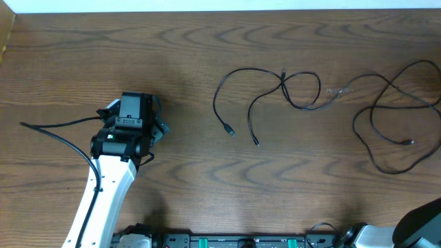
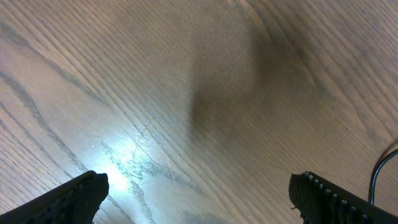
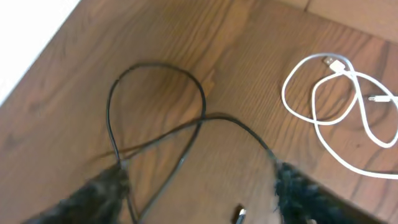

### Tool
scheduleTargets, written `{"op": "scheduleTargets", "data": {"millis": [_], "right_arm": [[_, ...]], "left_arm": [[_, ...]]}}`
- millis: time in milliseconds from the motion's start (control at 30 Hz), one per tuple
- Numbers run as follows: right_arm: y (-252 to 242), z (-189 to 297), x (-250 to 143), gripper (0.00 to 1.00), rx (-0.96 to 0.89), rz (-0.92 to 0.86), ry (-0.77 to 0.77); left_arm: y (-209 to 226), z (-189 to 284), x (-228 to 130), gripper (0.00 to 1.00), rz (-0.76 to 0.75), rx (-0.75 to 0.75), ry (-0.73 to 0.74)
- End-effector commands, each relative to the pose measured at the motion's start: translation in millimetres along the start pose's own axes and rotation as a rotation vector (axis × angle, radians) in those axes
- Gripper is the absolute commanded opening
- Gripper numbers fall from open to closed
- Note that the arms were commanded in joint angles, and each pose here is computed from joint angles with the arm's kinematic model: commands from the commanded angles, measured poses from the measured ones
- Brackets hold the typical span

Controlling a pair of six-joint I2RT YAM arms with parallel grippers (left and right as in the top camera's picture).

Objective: Untangle cables

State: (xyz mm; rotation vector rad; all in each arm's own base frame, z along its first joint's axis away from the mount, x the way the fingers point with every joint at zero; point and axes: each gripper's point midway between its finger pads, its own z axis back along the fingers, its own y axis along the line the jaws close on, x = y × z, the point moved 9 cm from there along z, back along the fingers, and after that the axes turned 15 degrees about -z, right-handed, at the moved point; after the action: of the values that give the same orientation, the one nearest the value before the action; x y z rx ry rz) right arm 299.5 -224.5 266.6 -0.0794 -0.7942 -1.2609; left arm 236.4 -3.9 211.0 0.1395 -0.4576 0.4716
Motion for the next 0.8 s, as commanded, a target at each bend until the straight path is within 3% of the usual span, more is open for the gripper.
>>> {"op": "scheduleTargets", "data": {"millis": [0,133,267,633,767], "right_arm": [[10.4,-4.7,-9.7,0.79,0.145,0.124,0.115],[34.3,4.7,-28.4,0.84,0.449,0.351,0.253],[52.3,11.1,-46.8,0.89,0.624,0.513,0.311],[98.1,-18.3,-132.1,0.92,0.703,0.714,0.516],[112.9,-45.0,-188.6,0.84,0.742,0.751,0.678]], "left_arm": [[1.1,3.1,5.7,0.98,0.001,0.016,-0.022],[1.1,3.1,5.7,0.98,0.001,0.016,-0.022],[1.1,3.1,5.7,0.98,0.001,0.016,-0.022],[1.1,3.1,5.7,0.98,0.001,0.016,-0.022],[1.1,3.1,5.7,0.98,0.001,0.016,-0.022]]}}
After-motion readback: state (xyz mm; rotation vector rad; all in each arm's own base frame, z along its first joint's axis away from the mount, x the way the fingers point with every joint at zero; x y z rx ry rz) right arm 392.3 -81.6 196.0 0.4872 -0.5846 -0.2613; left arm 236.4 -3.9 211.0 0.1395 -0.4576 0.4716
